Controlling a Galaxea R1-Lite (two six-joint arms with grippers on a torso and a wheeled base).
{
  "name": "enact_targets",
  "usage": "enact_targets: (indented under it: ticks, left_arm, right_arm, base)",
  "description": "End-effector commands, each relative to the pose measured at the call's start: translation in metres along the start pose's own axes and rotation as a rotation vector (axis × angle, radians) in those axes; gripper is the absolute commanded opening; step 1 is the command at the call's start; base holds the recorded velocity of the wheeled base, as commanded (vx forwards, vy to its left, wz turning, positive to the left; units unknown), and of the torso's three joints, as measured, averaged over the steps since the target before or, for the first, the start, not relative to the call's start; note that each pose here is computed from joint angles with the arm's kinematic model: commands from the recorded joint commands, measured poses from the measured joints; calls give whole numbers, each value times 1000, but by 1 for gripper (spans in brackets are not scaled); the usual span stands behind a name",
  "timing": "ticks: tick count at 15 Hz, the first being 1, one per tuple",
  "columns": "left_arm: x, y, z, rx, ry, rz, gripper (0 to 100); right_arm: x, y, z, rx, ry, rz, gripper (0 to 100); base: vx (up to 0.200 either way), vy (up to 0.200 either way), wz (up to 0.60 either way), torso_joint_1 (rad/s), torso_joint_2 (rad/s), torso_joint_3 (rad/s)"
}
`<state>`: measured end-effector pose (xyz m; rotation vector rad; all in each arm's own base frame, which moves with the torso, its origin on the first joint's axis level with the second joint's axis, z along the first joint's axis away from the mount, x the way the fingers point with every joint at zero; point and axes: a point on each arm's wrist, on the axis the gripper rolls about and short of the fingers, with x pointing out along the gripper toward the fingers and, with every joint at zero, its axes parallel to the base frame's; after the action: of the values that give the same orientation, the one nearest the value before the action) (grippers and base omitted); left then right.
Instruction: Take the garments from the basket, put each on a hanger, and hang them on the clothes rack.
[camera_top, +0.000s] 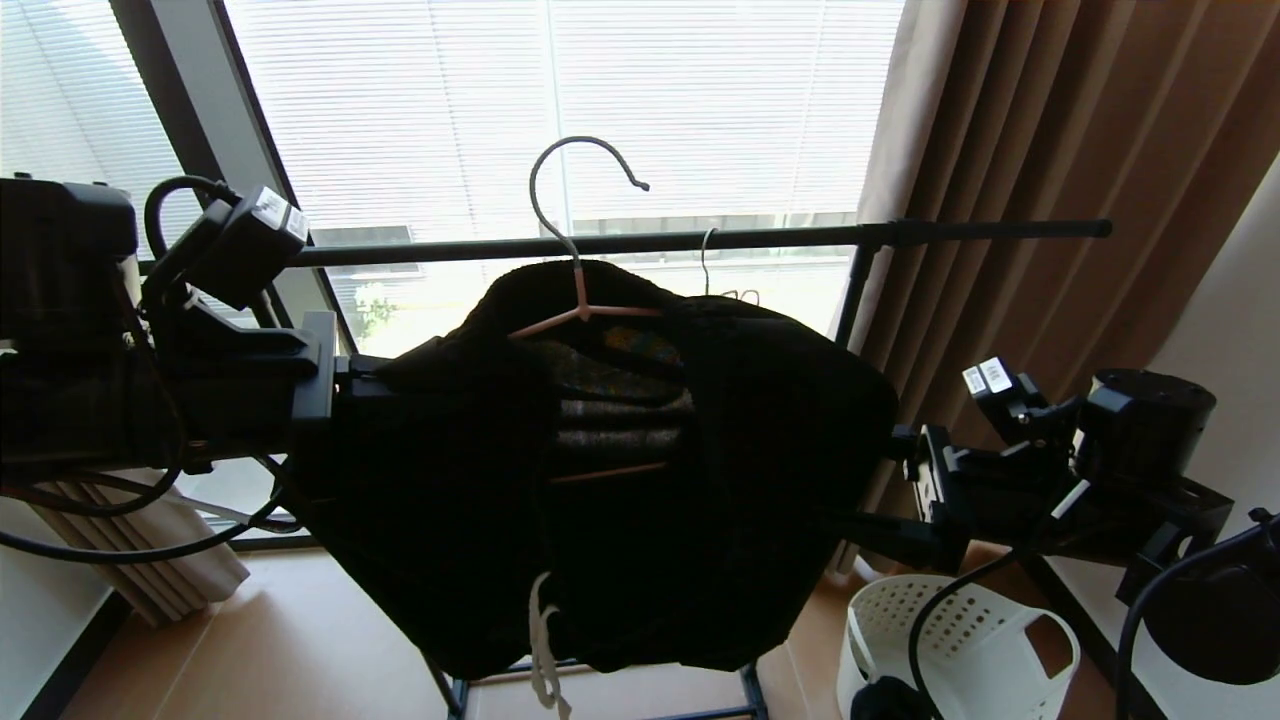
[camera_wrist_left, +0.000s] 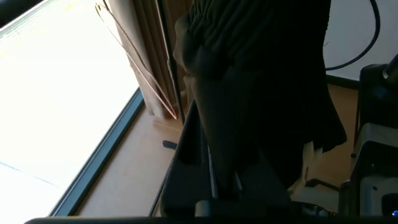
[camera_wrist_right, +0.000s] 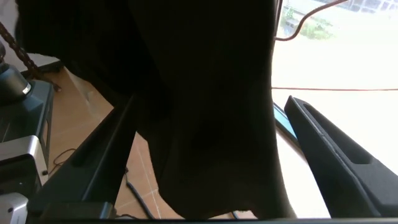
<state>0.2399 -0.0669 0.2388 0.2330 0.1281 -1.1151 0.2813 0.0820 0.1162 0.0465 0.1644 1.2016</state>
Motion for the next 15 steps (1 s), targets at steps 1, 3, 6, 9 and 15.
enact_targets:
  ticks: [1,3,6,9,15]
  left_arm:
    - [-4,-3,3,0,-9,6,0]
    - [-5,-4,3,-19,-9,6,0]
    - [-5,-6,1,-26,-5,6,0]
    - [-6,-7,-1,-34,2,8,0]
    - [-11,-3,-9,-58,19,37,0]
  right_arm:
    - [3,-3,-4,10,8,2,100]
    - [3,-4,-5,13,10,2,100]
    - [6,-7,-8,19,14,0,100]
    - [6,-8,-6,16,10,2,0]
    - [0,-13,1,5,-10,-21,0]
  base:
    - [0,0,0,0,0,0]
    - [0,0,0,0,0,0]
    - [0,0,0,0,0,0]
    - [0,0,0,0,0,0]
    - [0,0,0,0,0,0]
